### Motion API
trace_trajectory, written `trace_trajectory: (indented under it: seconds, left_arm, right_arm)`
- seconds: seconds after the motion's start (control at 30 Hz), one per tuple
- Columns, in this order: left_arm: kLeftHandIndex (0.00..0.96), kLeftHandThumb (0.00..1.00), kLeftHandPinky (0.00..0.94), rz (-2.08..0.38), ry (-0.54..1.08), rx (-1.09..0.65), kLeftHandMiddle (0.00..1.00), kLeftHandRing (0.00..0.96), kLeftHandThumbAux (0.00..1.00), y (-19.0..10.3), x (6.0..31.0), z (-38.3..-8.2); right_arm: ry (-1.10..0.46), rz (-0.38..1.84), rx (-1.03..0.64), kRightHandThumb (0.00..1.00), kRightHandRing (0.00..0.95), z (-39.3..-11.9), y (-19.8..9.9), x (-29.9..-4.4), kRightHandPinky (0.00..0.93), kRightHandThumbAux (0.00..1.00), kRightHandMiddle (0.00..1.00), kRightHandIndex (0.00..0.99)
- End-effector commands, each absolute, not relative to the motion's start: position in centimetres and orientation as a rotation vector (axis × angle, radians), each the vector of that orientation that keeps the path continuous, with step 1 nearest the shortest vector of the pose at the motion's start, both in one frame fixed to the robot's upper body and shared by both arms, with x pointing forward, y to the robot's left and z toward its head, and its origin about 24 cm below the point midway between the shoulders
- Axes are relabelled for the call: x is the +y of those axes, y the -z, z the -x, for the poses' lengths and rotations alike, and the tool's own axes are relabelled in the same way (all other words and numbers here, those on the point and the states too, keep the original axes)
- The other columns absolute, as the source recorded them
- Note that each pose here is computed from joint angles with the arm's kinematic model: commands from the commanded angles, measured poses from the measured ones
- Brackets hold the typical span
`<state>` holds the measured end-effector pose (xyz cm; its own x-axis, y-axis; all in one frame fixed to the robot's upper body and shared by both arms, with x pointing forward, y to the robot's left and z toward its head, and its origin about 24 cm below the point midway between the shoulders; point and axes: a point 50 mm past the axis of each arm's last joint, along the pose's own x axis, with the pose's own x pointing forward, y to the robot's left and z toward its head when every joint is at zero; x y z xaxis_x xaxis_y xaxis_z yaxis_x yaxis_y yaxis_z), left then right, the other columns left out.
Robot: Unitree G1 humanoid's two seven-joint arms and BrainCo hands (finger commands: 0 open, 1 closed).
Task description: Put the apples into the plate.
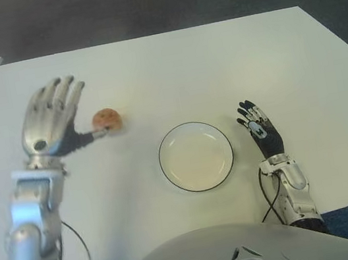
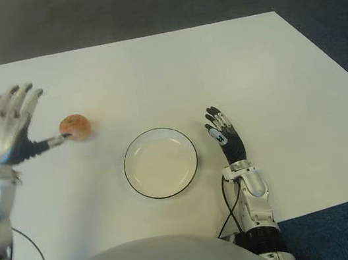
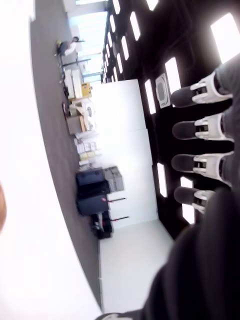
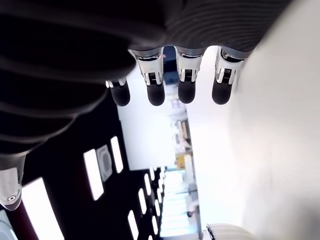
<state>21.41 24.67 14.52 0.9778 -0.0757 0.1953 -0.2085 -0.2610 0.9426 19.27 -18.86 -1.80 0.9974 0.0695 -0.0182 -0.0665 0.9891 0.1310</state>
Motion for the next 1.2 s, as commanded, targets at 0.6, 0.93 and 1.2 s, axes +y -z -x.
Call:
trace_trajectory:
  seconds: [0.6,0.93,1.2]
  left_arm:
    - [0.041,0.326,0.001,-1.899,0.058,-0.055,0.000,0.000,0.291,-12.6,27.5,-26.9]
    - [0.050,0.331,0.019,-1.872,0.079,-0.024,0.000,0.000,0.307,-11.6,27.7,-28.4]
    - [0.050,0.335,0.017,-1.859,0.103,-0.003,0.000,0.000,0.312,-10.8,27.8,-29.2]
  right_arm:
    - [-0.032,-0.166,0.234,0.103,0.000,-16.9,6.0,-19.6,0.000,0.469,0.000,0.000]
    - [-0.022,-0.123,0.251,0.095,0.000,-16.6,6.1,-20.0,0.000,0.477,0.000,0.000]
    - [-0.013,-0.109,0.260,0.082,0.000,-16.5,6.1,-20.2,0.000,0.479,0.000,0.000]
